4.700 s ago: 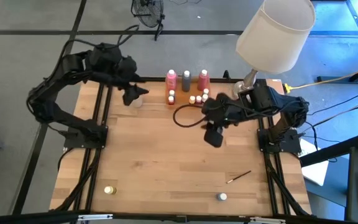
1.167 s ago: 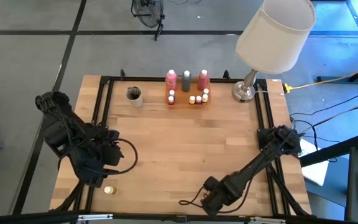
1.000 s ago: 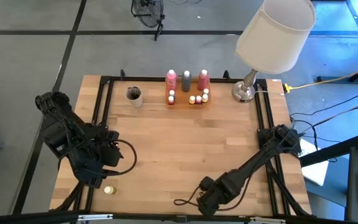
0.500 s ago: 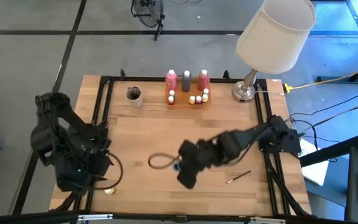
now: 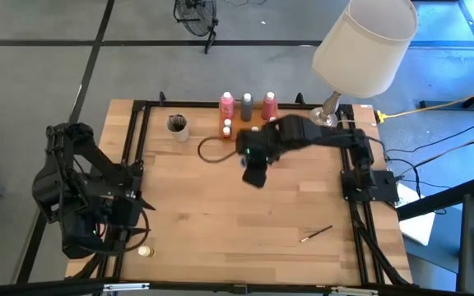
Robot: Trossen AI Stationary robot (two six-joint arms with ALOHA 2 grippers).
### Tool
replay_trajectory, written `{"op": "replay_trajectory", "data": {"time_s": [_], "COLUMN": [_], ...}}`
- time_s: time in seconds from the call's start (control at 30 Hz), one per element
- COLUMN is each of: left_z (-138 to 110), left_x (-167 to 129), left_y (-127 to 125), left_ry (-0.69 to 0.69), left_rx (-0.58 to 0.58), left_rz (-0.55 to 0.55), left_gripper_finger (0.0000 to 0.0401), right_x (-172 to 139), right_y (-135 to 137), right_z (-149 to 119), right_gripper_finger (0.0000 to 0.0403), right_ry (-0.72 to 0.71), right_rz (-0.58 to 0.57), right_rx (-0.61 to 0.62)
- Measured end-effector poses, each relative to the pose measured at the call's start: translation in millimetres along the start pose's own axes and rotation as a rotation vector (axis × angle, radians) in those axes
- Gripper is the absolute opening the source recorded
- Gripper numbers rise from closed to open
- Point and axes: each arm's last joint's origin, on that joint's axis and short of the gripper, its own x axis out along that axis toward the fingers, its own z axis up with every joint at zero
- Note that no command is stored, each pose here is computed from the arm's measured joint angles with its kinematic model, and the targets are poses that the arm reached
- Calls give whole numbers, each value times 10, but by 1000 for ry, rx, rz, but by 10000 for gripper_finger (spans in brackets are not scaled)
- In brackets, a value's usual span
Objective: Pick & Place Paint Supplies
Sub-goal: Put the blue paint bottle into the orange bin
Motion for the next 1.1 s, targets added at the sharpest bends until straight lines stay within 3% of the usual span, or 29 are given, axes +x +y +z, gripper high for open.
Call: {"op": "replay_trajectory", "data": {"time_s": [0.27, 0.53, 0.87, 1.1], "left_z": [80, 154, 250, 301], "left_x": [35, 80, 162, 212], "left_y": [86, 178, 321, 412], "left_ry": [-133, -207, -231, -227], "left_rx": [-98, -203, -276, -311], "left_rz": [144, 235, 317, 356], "left_gripper_finger": [237, 237, 237, 237], "right_x": [52, 53, 459, 582], "right_y": [-784, -1436, -1701, -1556], "right_z": [224, 294, 225, 283], "right_gripper_finger": [136, 136, 136, 136], "right_ry": [11, 21, 163, 113], "right_rz": [-77, -135, -143, -130], "right_rx": [-74, -33, -117, -236]}}
